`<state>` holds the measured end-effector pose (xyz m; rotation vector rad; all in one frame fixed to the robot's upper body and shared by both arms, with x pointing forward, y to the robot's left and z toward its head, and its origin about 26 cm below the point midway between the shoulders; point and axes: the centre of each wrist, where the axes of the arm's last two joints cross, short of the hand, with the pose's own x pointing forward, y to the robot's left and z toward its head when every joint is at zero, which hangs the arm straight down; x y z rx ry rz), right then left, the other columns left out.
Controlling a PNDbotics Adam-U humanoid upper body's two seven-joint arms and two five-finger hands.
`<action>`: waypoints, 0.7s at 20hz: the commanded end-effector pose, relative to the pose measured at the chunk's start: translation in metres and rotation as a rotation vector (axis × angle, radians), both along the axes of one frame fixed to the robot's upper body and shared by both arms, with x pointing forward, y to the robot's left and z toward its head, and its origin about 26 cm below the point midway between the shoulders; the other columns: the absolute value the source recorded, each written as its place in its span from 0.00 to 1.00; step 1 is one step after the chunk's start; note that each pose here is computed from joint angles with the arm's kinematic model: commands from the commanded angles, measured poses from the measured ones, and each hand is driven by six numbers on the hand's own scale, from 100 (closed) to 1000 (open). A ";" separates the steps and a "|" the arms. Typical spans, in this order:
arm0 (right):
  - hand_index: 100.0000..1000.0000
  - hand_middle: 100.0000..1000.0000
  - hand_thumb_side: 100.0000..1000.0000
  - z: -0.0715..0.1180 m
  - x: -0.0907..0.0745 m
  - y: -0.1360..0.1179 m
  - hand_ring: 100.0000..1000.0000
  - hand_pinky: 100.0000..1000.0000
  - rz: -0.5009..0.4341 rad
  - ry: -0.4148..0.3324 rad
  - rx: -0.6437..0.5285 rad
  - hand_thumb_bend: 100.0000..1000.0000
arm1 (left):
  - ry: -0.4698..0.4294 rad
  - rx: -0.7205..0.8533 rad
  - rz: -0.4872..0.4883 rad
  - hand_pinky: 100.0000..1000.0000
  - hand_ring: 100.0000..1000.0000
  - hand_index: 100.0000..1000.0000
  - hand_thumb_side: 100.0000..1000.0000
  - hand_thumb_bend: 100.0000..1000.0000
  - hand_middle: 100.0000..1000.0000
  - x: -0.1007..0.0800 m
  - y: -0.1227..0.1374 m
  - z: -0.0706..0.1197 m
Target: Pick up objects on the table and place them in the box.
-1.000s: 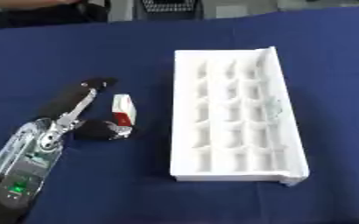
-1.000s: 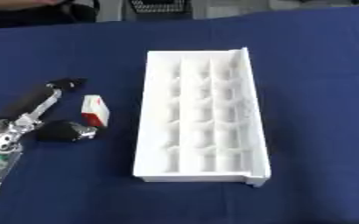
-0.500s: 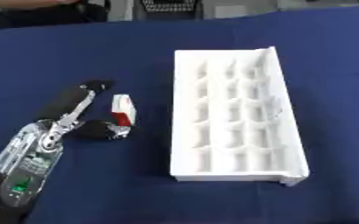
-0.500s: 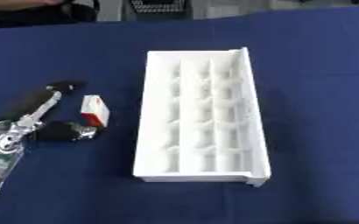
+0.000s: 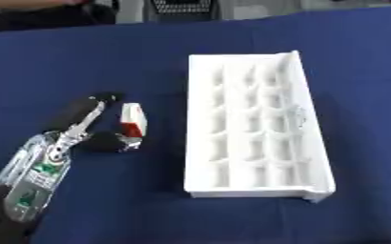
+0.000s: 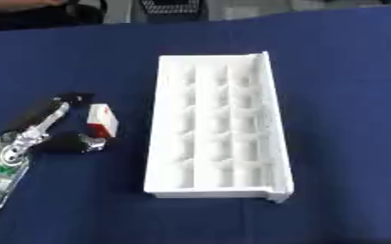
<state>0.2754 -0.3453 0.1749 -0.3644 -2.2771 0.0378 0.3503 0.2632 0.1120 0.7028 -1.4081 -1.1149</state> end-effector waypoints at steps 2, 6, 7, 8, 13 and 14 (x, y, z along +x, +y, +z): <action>0.79 0.68 0.99 0.008 -0.002 0.001 0.63 0.57 0.011 -0.026 -0.016 0.00 | -0.010 -0.002 -0.007 0.95 0.87 0.95 0.55 0.88 0.87 0.003 0.002 0.005; 0.79 0.68 0.99 0.008 -0.002 0.001 0.63 0.57 0.011 -0.025 -0.015 0.00 | -0.004 -0.004 -0.007 0.95 0.87 0.94 0.55 0.87 0.87 0.005 0.001 0.003; 0.79 0.68 0.99 0.008 -0.002 0.001 0.63 0.57 0.011 -0.025 -0.015 0.00 | -0.004 -0.004 -0.007 0.95 0.87 0.94 0.55 0.87 0.87 0.005 0.001 0.002; 0.79 0.68 0.99 0.008 -0.002 0.001 0.63 0.57 0.011 -0.025 -0.015 0.00 | -0.003 -0.004 -0.007 0.95 0.87 0.94 0.55 0.86 0.87 0.005 0.001 0.002; 0.79 0.68 0.99 0.008 -0.002 0.001 0.63 0.57 0.011 -0.025 -0.014 0.00 | -0.001 -0.007 -0.003 0.95 0.87 0.93 0.55 0.81 0.87 0.005 0.001 0.000; 0.79 0.68 0.99 0.008 -0.002 0.001 0.63 0.57 0.011 -0.025 -0.014 0.00 | -0.006 -0.009 -0.002 0.94 0.87 0.91 0.56 0.78 0.86 0.005 0.001 0.000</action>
